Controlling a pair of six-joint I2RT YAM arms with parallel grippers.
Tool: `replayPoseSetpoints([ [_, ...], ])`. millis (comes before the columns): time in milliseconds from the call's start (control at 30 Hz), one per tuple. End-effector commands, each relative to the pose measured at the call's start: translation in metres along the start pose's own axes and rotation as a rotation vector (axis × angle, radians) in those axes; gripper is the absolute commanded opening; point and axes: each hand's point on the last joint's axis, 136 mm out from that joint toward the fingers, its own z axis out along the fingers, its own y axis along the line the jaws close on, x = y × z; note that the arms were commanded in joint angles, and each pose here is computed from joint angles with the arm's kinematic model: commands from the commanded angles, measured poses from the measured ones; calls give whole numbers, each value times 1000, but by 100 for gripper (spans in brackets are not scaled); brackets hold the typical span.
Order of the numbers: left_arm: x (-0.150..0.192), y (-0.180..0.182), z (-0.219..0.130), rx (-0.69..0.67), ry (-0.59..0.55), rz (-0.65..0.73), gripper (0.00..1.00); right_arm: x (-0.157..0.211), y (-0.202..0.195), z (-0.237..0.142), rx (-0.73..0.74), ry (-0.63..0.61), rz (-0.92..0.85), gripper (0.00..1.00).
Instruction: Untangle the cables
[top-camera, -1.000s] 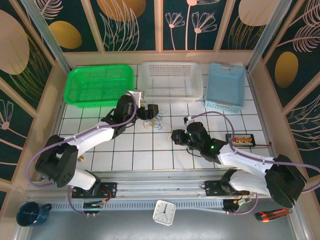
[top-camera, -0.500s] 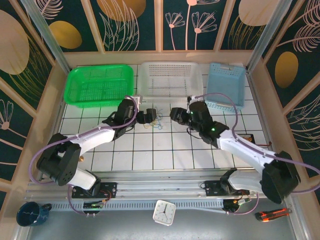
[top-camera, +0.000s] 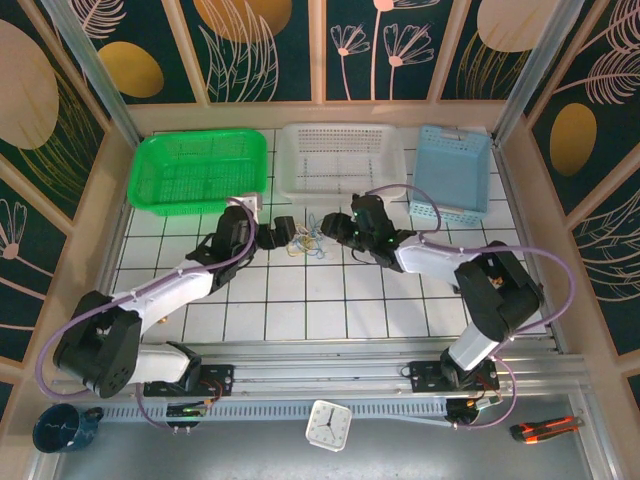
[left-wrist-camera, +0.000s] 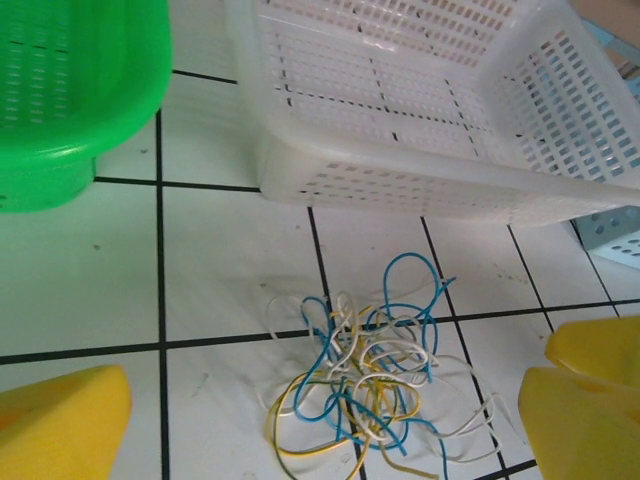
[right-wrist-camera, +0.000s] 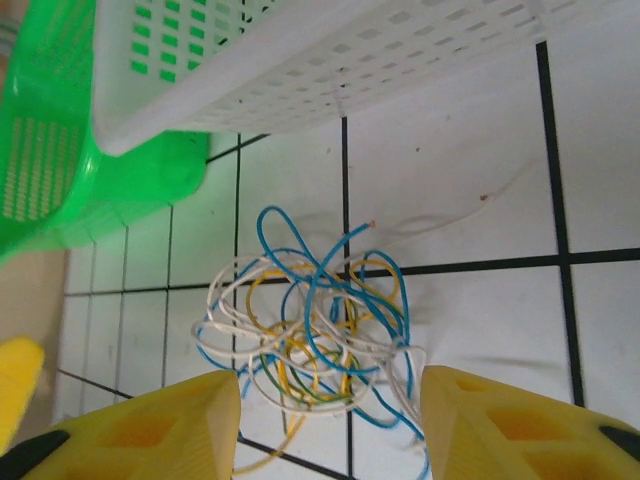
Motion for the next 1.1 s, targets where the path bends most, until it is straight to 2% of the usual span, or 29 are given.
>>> replayPoseSetpoints([
  [0, -5, 6, -6, -11, -30, -24, 99, -20, 18, 10, -91, -63, 105, 49],
  [267, -6, 7, -10, -1, -35, -34, 99, -22, 8, 30, -98, -88, 220, 43],
  [767, -8, 2, -10, 19, -34, -39, 99, -21, 4, 50, -122, -83, 278, 32],
  [833, -8, 2, -11, 20, -35, -39, 99, -20, 3, 51, -124, -80, 281, 26],
  [967, -8, 2, -11, 18, -33, -38, 99, -20, 2, 49, -138, -80, 285, 1],
  [1067, -7, 3, -11, 17, -32, -34, 99, -22, 7, 41, -162, -85, 275, 0],
])
